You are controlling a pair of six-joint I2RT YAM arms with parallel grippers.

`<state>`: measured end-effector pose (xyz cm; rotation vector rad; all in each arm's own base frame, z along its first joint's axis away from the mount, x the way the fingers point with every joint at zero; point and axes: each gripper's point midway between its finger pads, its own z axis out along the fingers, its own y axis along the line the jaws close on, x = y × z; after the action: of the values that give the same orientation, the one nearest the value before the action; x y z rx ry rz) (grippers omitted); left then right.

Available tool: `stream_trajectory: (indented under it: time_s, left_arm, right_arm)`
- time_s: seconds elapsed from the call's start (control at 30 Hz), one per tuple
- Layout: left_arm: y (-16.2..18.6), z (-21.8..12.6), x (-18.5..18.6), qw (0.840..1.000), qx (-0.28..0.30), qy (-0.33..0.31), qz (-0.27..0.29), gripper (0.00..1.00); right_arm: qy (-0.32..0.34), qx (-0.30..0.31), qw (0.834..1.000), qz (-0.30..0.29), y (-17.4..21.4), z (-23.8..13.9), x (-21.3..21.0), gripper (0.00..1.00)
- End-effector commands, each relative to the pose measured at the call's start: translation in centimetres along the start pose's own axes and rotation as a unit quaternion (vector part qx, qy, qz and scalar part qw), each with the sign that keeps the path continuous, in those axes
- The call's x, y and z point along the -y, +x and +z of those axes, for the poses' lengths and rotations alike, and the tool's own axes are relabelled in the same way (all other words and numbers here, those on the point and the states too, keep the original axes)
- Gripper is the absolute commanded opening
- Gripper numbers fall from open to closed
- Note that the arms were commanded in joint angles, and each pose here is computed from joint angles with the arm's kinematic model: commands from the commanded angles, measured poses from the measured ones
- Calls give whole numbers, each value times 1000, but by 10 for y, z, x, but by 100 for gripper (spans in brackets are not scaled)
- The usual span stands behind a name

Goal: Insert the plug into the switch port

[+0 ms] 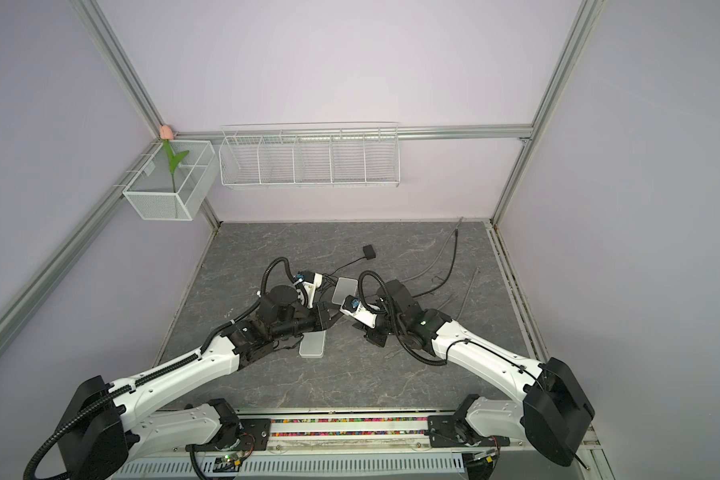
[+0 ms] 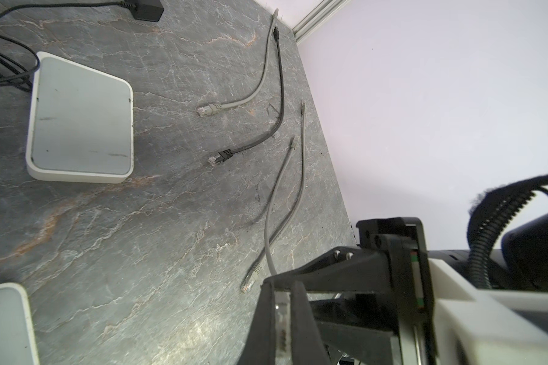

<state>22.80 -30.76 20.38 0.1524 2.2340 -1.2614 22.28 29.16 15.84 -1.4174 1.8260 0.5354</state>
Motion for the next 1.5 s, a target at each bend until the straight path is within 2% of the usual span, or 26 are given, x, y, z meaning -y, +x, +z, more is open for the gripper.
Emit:
stream_trajectory:
  time_s: [0.0,0.1,0.27,0.3,0.43,0.53,0.7,0.9,1.27,1.47]
  left_arm:
    - [-2,-3,4,1000,6,11,0,0]
    - [-2,-3,4,1000,5,10,2,0]
    - [-3,-3,-4,1000,7,-7,-3,0]
    - [-4,-4,-7,1000,8,-13,-5,7]
    - [-16,-15,-19,999,23,-36,-15,45]
    - [-28,-32,-41,995,46,-78,-34,54]
    - [-37,-59,-86,985,81,-135,-74,52]
    - [-1,-64,-146,967,38,-234,-93,47]
    - [33,-59,-190,954,13,-285,-98,46]
    - [48,-45,-199,952,-21,-280,-118,39]
  right_arm:
    - [4,32,999,-8,-19,-9,4,17]
    - [5,35,999,-6,-21,-10,4,7]
    - [3,35,999,-2,-22,-11,3,7]
    - [4,33,999,-1,-20,-11,4,7]
    - [6,17,1000,4,-15,-9,5,7]
    - [6,-12,1000,12,-5,-6,5,7]
    - [-7,-68,997,36,10,1,4,7]
    - [-24,-175,983,42,44,26,-13,7]
    - [-80,-236,968,15,64,81,-55,7]
    - [-95,-263,960,8,74,102,-67,7]
